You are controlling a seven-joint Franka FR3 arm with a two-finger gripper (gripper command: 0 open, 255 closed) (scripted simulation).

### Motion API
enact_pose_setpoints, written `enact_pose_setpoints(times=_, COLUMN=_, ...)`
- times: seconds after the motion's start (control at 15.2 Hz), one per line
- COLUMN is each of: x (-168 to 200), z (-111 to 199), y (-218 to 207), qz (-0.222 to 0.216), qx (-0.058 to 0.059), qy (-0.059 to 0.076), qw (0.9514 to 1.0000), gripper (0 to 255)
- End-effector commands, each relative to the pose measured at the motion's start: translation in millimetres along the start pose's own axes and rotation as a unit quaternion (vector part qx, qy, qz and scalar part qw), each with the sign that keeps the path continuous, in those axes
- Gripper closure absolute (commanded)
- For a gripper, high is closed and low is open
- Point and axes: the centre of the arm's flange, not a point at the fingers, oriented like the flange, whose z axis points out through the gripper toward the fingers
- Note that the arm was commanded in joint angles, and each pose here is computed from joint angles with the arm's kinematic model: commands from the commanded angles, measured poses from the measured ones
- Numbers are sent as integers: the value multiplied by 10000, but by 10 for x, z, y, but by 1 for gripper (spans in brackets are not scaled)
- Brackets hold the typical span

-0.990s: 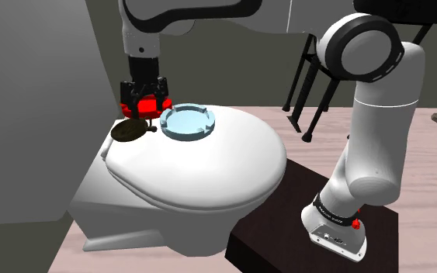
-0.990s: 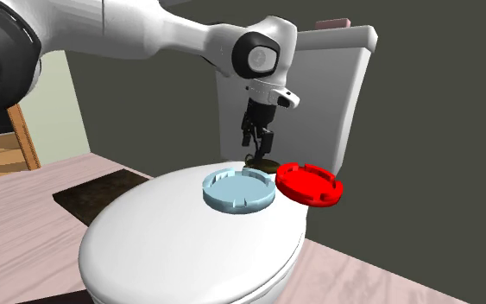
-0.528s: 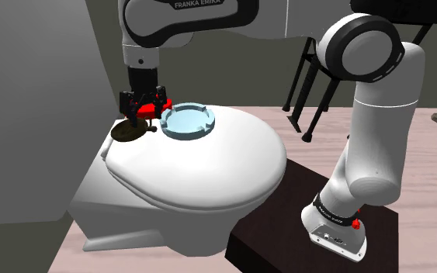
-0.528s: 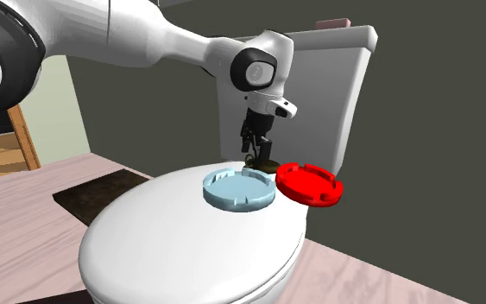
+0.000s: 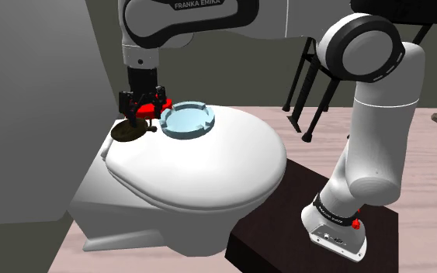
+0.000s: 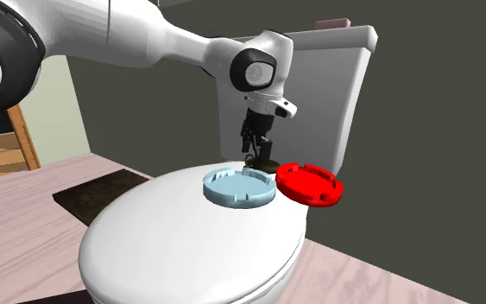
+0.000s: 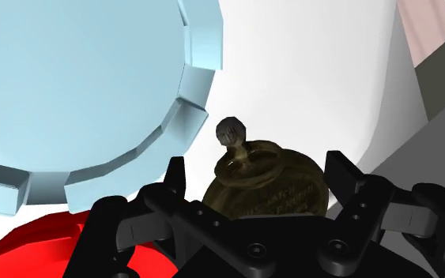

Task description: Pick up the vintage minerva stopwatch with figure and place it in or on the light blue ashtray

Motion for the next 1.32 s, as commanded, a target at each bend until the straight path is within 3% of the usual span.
enact_pose_setpoints(times=0.0, x=10, z=105, y=20, qz=14, qx=-16, qy=-107, qw=9999, gripper=255)
enact_pose_setpoints(times=0.59, x=6, z=107, y=21, qz=14, qx=-16, qy=-105, qw=9999, gripper=255)
enact_pose_setpoints(times=1.25, x=-43, z=-406, y=-96, qz=14, qx=-16, qy=-106, qw=9999, gripper=255)
